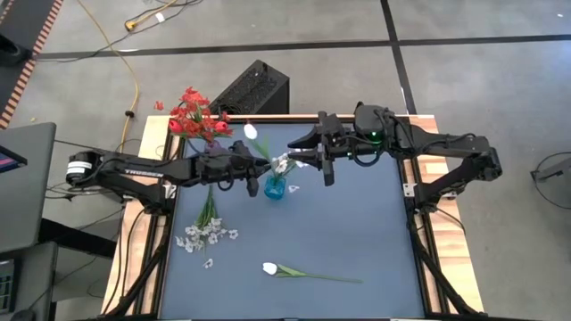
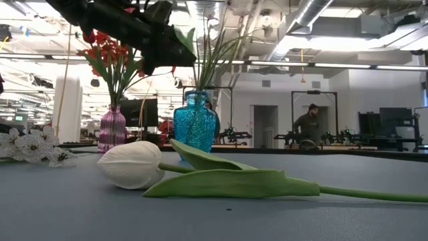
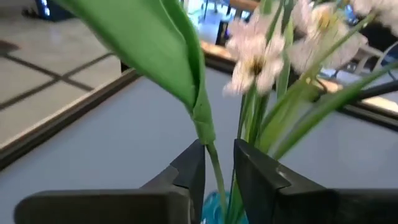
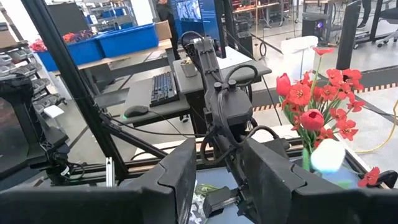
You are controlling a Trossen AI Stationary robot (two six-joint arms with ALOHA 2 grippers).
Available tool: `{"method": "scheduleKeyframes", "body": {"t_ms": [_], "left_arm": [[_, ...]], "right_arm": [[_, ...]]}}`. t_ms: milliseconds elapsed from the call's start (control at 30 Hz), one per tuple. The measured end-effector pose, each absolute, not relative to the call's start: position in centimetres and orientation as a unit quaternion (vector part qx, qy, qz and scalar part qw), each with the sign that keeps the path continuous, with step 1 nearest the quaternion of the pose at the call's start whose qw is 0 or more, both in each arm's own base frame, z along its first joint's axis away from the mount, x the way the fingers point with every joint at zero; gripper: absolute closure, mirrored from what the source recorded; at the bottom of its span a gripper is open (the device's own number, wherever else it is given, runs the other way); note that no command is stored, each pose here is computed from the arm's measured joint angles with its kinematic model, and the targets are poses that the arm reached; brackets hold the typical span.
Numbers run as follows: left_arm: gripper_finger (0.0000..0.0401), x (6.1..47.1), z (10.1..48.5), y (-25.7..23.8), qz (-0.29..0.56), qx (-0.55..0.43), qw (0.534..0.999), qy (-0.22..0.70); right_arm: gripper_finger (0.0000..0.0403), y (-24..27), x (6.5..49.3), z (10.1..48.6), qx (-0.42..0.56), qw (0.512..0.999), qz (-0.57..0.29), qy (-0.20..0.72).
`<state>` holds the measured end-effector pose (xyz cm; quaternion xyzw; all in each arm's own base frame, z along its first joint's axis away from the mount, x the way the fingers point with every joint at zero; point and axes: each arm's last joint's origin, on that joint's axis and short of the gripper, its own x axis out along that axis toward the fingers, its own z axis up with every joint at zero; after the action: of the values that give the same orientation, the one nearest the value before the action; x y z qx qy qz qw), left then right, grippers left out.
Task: Sort flowers into vase by color
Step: Put the top white tulip into the blue vase
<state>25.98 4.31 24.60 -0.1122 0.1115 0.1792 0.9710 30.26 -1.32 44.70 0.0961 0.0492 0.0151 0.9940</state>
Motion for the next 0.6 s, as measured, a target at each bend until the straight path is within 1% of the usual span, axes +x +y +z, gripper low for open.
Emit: {"method": "scheduleKeyframes", "body": {"t_ms": [200, 333, 467, 600], "left_arm": [[0.0308, 24.9, 25.4, 4.0, 0.154, -0.126, 0.968, 0.155], [0.0307, 24.1, 26.4, 3.7, 0.123, -0.138, 0.964, 0.190], [0.0307, 23.2, 27.4, 3.2, 0.080, -0.143, 0.955, 0.248], [0.0307, 22.2, 28.5, 3.0, 0.068, -0.151, 0.939, 0.301]], "right_arm": [[0.0242, -1.3, 30.2, 44.8, 0.096, 0.994, 0.015, 0.047], [0.0242, -1.3, 30.2, 44.8, 0.096, 0.994, 0.020, 0.048], [0.0242, -1.3, 30.1, 44.8, 0.096, 0.994, 0.023, 0.047], [0.0242, -1.3, 29.8, 45.5, 0.092, 0.994, 0.023, 0.052]]}}
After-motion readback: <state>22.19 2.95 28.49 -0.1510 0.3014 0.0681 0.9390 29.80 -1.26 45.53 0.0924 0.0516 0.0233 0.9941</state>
